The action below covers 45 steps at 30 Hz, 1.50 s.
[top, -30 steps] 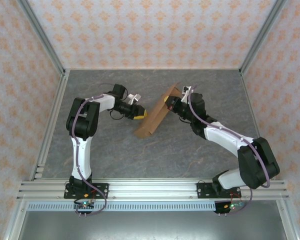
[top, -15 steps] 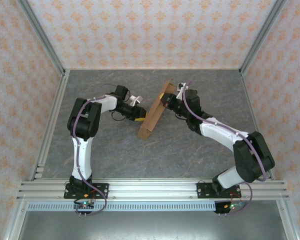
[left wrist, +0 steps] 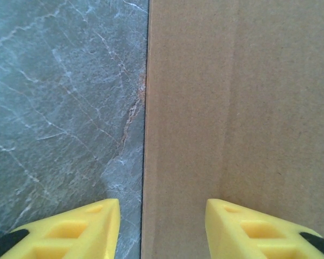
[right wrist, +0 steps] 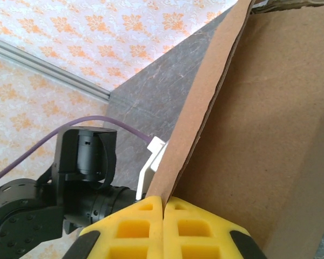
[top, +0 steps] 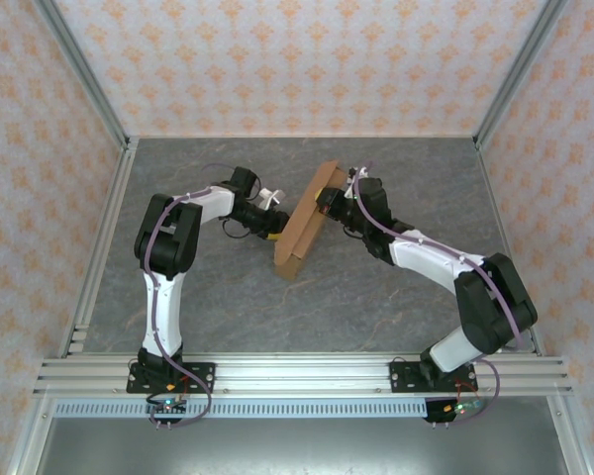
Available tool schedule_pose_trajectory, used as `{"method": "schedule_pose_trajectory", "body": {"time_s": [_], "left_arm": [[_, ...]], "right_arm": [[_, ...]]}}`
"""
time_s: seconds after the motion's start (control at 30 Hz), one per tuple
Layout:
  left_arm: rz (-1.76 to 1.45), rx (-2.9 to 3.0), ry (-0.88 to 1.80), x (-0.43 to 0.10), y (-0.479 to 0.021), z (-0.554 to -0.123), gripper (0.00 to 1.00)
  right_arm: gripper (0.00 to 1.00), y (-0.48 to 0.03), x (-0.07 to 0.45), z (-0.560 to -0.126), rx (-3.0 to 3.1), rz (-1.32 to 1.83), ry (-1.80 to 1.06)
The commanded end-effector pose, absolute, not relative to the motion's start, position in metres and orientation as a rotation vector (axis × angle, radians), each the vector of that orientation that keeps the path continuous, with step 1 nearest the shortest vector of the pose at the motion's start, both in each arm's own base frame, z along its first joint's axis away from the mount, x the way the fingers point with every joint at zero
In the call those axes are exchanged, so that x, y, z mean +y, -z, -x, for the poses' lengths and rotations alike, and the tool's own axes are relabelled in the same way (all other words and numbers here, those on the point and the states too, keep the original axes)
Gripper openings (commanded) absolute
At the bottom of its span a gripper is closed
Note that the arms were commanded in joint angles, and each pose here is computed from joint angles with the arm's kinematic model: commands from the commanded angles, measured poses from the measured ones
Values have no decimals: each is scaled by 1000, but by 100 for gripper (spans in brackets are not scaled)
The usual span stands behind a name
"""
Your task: Fold the paper box
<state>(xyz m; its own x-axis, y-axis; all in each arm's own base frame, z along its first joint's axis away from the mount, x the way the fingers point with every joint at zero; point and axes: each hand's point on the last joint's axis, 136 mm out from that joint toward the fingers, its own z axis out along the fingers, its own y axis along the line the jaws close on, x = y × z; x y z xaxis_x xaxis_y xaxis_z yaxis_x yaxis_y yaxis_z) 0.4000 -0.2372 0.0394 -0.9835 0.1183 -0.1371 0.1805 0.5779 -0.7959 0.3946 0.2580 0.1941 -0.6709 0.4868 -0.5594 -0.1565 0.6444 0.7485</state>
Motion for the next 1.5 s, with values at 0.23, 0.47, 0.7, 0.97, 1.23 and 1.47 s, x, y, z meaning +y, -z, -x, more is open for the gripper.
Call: {"method": "schedule_pose_trajectory", "body": {"time_s": [0.23,0.47,0.7,0.97,1.23,1.47], "left_arm": [[-175,2808,942,-197,-43,-420,57],[-105,2713,648,-165,-87,-431,62],[-105,2463,501,-160,-171,-391,71],[-319,2341,365,-203,-207,-324,86],[-430,2309,346,-221,-203,-298,92],[-487,2356,386,-241,-194,-299,95]], "right_arm": [[0,-168,248,-396,2159,-249,-879],[0,-164,250,-396,2169,-245,-875],[0,-163,251,-397,2173,-244,-874],[0,-160,252,-397,2181,-243,-873],[0,-160,252,-398,2179,-242,-874],[0,-161,252,-397,2177,-244,-877]]}}
